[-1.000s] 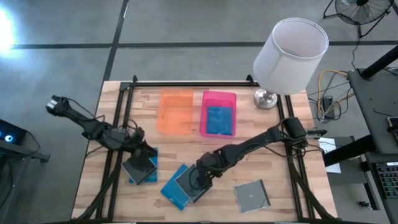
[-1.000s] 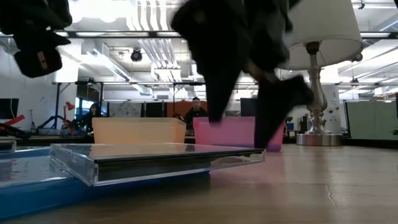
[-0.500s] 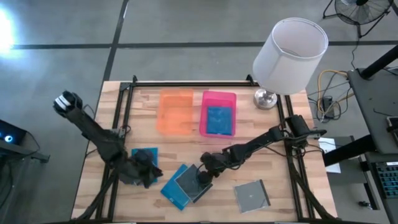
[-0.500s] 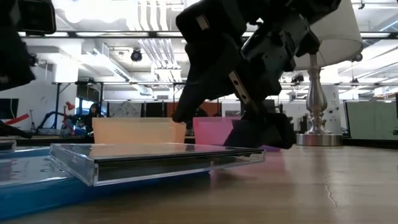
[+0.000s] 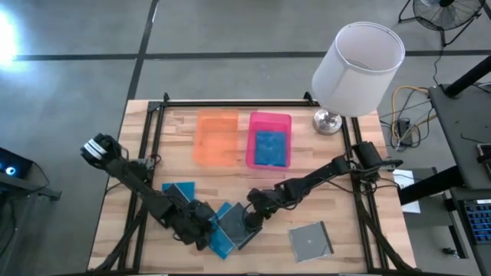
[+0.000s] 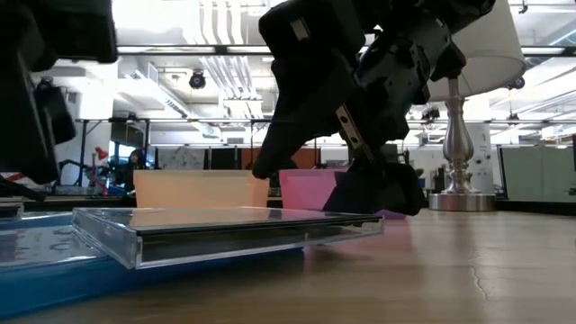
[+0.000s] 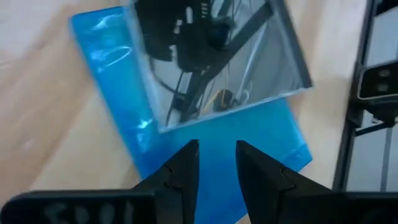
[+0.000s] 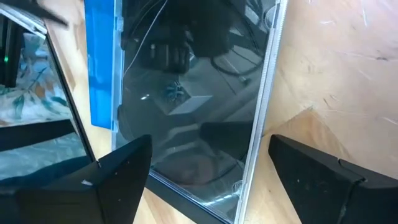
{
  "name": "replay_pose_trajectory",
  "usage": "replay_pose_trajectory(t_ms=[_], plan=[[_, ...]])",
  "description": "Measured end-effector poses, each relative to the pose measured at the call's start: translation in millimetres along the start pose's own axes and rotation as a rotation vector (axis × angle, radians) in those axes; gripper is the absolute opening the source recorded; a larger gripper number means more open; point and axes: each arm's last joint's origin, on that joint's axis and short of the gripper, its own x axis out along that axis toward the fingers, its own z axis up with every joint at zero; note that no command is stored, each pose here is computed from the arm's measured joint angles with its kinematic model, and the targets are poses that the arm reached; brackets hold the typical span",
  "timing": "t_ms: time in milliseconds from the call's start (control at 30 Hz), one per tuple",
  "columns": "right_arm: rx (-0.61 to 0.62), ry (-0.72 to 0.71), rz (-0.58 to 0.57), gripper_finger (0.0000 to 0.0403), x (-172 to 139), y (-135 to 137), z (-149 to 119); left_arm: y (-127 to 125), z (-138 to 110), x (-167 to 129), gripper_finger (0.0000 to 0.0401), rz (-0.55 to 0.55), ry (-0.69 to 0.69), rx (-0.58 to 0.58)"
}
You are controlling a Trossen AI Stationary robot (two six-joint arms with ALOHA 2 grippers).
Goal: Pick & place jewel cases by type
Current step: Put the middle black CD case into the orange bin
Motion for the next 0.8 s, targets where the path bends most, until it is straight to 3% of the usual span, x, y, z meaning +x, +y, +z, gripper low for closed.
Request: replay_pose_trajectory(t_ms=[167, 367, 600, 800], plan=[[0.021, 0.032, 0.058, 0.0325, 1.7, -10.2, -0.6, -11.3, 2.9, 24.8, 0.0087, -0.01, 0.088, 0.033], [0.05, 0.033, 0.088, 0.0325, 2.6, -19.3, -3.5, -16.1, 9.9, 51.7, 0.0087, 0.0, 0.081, 0.028], [0.025, 0.033, 0.108, 0.0325, 2.7, -22.5, -4.0, -12.5, 28.0, 58.7, 0.0087, 0.01, 0.072, 0.022], [-0.004, 0.086, 0.124, 0.028, 1.8, -25.0, -4.5, -2.9, 42.7, 59.2, 0.0087, 0.037, 0.045, 0.0]])
